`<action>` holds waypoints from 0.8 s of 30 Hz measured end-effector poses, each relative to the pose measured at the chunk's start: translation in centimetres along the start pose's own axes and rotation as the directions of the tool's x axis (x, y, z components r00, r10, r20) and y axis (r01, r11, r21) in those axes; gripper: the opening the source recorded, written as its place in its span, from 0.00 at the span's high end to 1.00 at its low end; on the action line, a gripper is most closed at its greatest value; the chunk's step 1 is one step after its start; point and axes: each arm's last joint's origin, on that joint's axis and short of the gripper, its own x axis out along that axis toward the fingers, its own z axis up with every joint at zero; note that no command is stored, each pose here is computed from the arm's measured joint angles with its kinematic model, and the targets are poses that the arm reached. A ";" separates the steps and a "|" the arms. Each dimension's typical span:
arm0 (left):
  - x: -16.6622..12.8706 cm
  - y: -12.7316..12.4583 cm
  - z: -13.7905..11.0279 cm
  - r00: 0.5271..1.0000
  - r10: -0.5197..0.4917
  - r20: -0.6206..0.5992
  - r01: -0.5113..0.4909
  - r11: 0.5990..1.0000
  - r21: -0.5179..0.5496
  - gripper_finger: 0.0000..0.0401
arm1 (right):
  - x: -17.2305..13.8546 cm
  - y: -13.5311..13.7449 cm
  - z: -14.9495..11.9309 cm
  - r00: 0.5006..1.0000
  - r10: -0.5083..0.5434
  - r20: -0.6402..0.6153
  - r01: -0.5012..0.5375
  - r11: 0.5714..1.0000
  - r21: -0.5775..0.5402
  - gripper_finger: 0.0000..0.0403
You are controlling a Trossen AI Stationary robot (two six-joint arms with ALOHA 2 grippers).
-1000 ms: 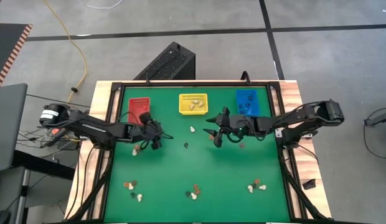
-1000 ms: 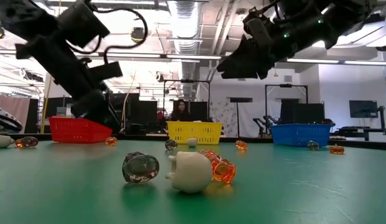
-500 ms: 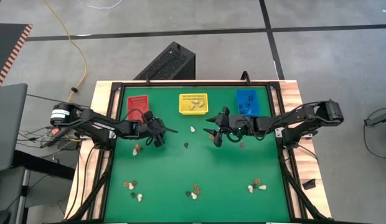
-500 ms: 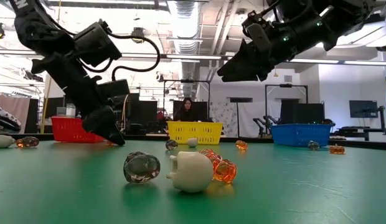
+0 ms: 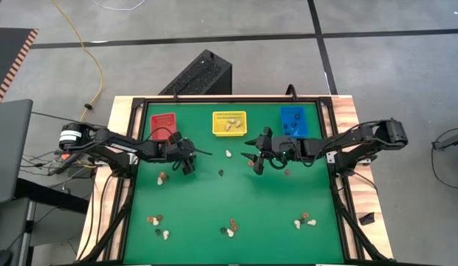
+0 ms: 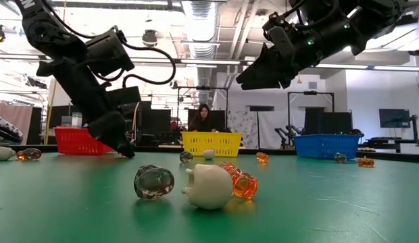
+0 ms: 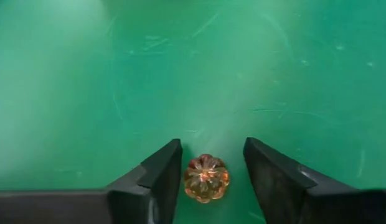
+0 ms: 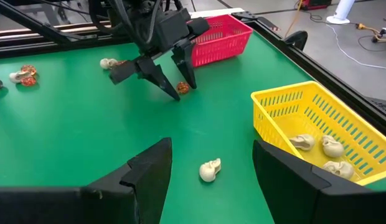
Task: Sort Halloween decoration
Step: Put the orange flower toy into the red bin
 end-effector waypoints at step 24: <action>-3.6 -0.2 1.8 0.974 -0.103 0.202 0.096 0.994 0.042 0.93 | 0.0 0.0 0.0 1.000 0.000 0.003 0.000 1.000 0.003 0.37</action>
